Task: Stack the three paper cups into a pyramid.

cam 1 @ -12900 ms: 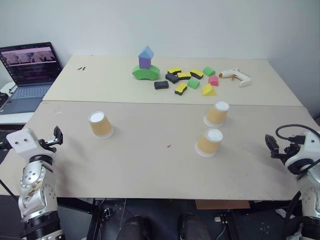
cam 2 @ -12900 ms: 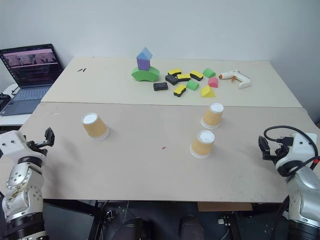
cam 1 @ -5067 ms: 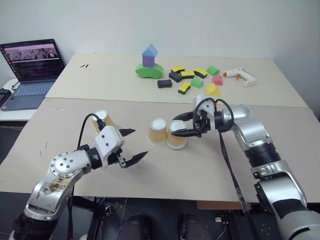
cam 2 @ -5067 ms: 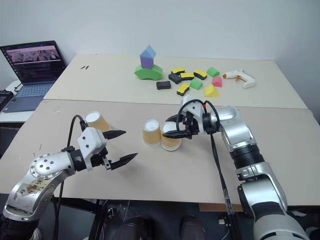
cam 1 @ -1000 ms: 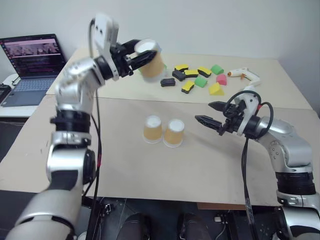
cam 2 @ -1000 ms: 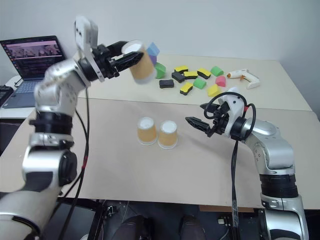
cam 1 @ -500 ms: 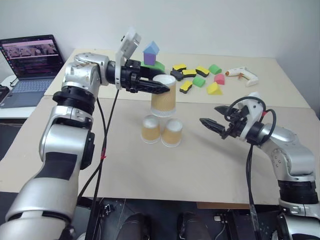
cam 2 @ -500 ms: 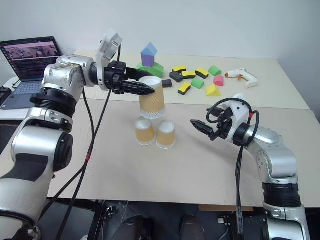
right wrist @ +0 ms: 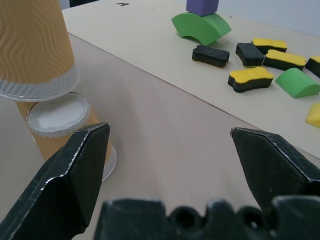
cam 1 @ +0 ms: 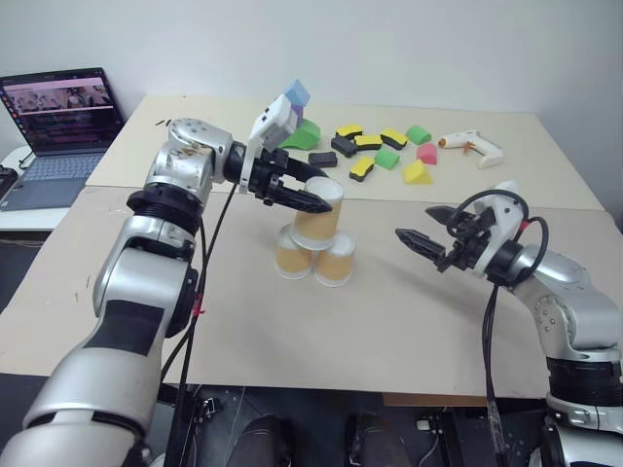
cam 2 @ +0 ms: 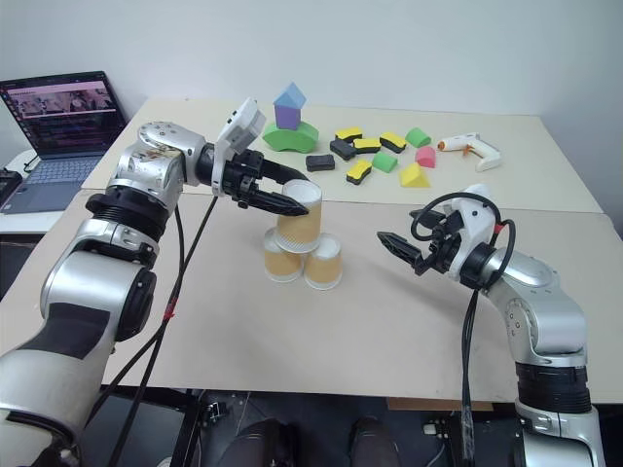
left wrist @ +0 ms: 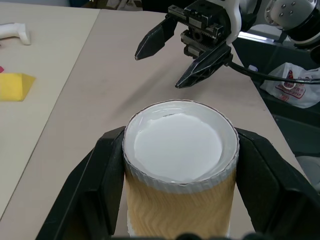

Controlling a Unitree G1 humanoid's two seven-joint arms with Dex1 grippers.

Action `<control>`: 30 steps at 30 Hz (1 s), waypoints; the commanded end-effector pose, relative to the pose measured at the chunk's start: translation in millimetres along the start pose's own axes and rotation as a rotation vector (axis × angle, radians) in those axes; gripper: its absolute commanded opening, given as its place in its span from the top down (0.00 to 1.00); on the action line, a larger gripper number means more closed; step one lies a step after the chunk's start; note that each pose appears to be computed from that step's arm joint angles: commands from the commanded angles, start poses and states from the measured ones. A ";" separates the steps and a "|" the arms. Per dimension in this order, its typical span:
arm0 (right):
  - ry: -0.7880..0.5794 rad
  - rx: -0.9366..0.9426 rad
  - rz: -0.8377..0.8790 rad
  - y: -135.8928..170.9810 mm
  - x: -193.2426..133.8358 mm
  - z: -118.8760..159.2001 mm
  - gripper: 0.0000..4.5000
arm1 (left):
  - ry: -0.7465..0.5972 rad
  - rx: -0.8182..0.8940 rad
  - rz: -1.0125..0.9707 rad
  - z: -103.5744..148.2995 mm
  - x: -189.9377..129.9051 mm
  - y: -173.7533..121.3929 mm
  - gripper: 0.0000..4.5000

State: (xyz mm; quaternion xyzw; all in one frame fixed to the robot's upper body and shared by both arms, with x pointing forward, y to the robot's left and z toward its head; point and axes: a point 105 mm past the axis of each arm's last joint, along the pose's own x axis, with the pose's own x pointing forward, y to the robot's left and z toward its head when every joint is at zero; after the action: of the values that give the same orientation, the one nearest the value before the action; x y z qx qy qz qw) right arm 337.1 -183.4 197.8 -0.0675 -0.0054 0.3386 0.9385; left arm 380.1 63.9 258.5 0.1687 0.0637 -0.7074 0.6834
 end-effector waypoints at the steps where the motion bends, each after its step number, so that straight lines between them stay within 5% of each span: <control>1: -0.044 -0.045 -0.010 -1.6 -7.2 17.3 0.00 | -0.001 0.050 -0.002 6.1 -0.2 -0.4 0.32; 5: -0.042 -0.046 -0.010 -1.8 -6.4 16.6 0.00 | 0.005 0.047 0.020 4.2 0.8 2.3 0.32; 10: -0.039 -0.043 -0.006 -1.3 -4.9 15.0 0.00 | -0.013 0.060 0.032 8.3 1.2 3.9 0.02; 19: -0.030 -0.033 0.007 -1.2 -2.8 11.3 0.00 | -0.073 0.081 0.094 29.2 -7.8 10.5 0.02; 24: -0.027 -0.028 0.014 -1.1 -1.9 9.5 0.00 | -0.259 0.108 0.077 78.6 -28.5 -1.1 0.02; 30: -0.022 -0.023 0.015 -1.8 -4.2 7.8 0.00 | -0.470 0.046 0.203 107.1 -65.2 -20.9 0.02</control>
State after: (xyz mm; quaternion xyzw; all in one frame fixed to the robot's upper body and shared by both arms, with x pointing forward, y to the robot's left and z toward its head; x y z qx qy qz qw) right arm 337.2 -182.9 192.9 -0.0634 0.0050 0.3487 0.9351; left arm 348.9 83.7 360.9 0.0501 -0.1019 -0.6811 0.7233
